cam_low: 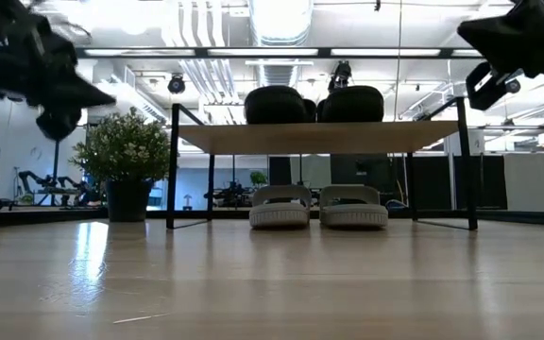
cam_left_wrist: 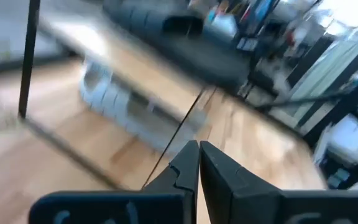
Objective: Pick and place slides into the shelf
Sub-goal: Return to Home Position
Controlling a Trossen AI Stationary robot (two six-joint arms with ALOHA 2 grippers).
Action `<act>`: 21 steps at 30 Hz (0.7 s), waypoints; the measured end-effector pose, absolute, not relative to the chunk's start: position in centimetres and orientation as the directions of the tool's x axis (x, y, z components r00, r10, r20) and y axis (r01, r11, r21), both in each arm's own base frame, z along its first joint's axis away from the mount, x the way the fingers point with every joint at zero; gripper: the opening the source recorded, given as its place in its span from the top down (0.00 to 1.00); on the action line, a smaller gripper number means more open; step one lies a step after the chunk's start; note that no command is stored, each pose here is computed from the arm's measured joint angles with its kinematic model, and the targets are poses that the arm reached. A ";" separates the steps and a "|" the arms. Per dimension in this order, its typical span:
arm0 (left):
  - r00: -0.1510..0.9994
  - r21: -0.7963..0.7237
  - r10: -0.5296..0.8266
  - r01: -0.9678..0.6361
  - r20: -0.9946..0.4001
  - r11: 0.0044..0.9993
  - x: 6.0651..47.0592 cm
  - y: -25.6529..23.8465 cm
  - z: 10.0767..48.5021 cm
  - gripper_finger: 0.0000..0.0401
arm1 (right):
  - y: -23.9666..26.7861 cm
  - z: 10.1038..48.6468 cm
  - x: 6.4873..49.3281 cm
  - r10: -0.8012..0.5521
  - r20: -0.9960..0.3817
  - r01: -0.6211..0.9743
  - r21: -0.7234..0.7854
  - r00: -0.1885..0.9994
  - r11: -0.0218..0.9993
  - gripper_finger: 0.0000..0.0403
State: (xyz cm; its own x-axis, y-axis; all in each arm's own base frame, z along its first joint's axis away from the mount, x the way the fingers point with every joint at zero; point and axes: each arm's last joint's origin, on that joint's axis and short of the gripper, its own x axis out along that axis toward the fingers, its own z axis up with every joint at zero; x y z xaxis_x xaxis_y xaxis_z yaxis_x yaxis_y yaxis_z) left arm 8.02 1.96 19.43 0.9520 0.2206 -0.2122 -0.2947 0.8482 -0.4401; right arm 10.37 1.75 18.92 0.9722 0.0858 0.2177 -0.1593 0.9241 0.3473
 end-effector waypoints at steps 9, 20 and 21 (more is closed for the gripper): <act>0.956 -0.434 0.220 -0.284 -0.193 0.855 8.9 2.2 16.8 1.00 | 1.6 19.1 9.5 0.078 0.255 -0.164 0.336 0.964 0.928 0.98; 0.949 -0.437 0.257 -0.312 -0.182 0.844 9.4 2.4 16.6 1.00 | 1.5 18.9 9.7 0.040 0.230 -0.123 0.357 0.972 0.926 0.98; 0.948 -0.436 0.256 -0.314 -0.187 0.843 9.4 2.4 16.5 1.00 | 1.5 18.9 9.7 0.040 0.227 -0.121 0.357 0.973 0.926 0.98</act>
State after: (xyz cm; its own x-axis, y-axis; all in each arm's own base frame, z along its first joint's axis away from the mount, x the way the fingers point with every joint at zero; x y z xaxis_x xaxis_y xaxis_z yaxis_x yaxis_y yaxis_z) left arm 9.42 2.42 16.54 0.9482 0.2564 -0.1875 -0.3143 0.8432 -0.4363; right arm 9.72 1.49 18.89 0.9731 0.0397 0.2269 -0.1210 0.9263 0.3569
